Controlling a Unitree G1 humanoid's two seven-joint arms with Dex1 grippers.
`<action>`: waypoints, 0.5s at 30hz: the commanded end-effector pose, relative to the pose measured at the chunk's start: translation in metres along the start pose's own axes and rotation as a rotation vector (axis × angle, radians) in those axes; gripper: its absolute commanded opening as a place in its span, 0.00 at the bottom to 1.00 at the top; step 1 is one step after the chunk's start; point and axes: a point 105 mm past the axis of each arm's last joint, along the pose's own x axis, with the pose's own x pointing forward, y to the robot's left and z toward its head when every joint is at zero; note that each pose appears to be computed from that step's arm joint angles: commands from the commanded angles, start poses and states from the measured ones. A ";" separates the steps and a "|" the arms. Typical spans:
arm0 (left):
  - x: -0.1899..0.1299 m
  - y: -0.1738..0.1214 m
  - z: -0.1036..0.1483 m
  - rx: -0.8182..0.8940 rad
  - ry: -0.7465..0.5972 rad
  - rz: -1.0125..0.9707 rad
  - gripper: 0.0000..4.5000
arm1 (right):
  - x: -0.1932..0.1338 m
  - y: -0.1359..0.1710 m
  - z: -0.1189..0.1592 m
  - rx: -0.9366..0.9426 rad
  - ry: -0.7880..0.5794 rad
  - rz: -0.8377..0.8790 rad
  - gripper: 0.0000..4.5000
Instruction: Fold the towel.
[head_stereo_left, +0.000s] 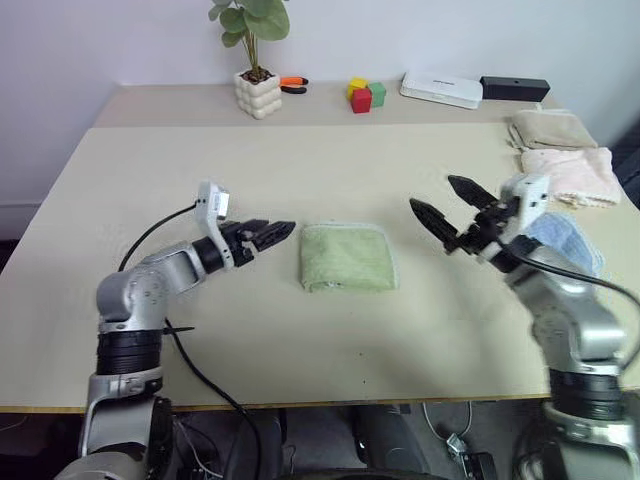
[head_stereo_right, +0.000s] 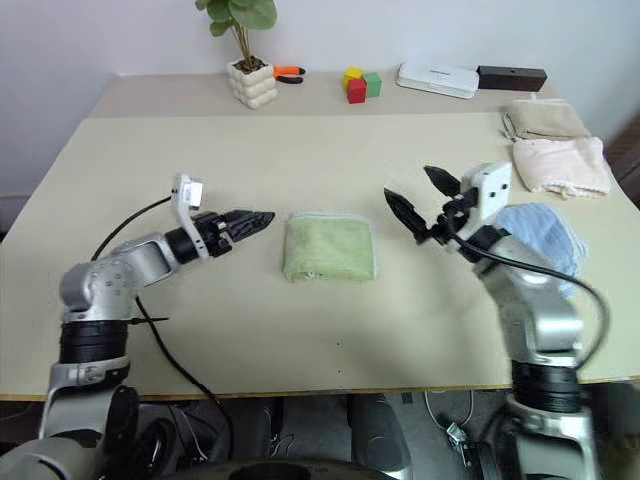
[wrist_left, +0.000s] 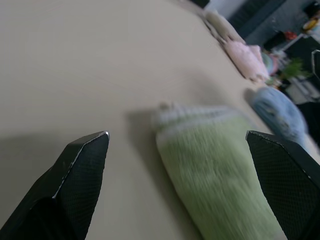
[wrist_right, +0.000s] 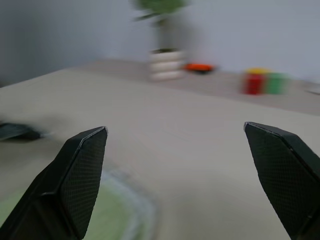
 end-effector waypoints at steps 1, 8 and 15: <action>-0.006 -0.015 -0.009 -0.060 0.104 -0.100 1.00 | -0.017 0.030 0.014 -0.041 0.035 0.232 0.99; 0.002 -0.016 -0.046 -0.159 0.277 -0.132 1.00 | -0.038 0.039 0.008 -0.104 0.132 0.336 0.99; 0.032 -0.014 -0.050 -0.135 0.283 -0.164 1.00 | -0.034 0.043 0.008 -0.123 0.107 0.318 0.99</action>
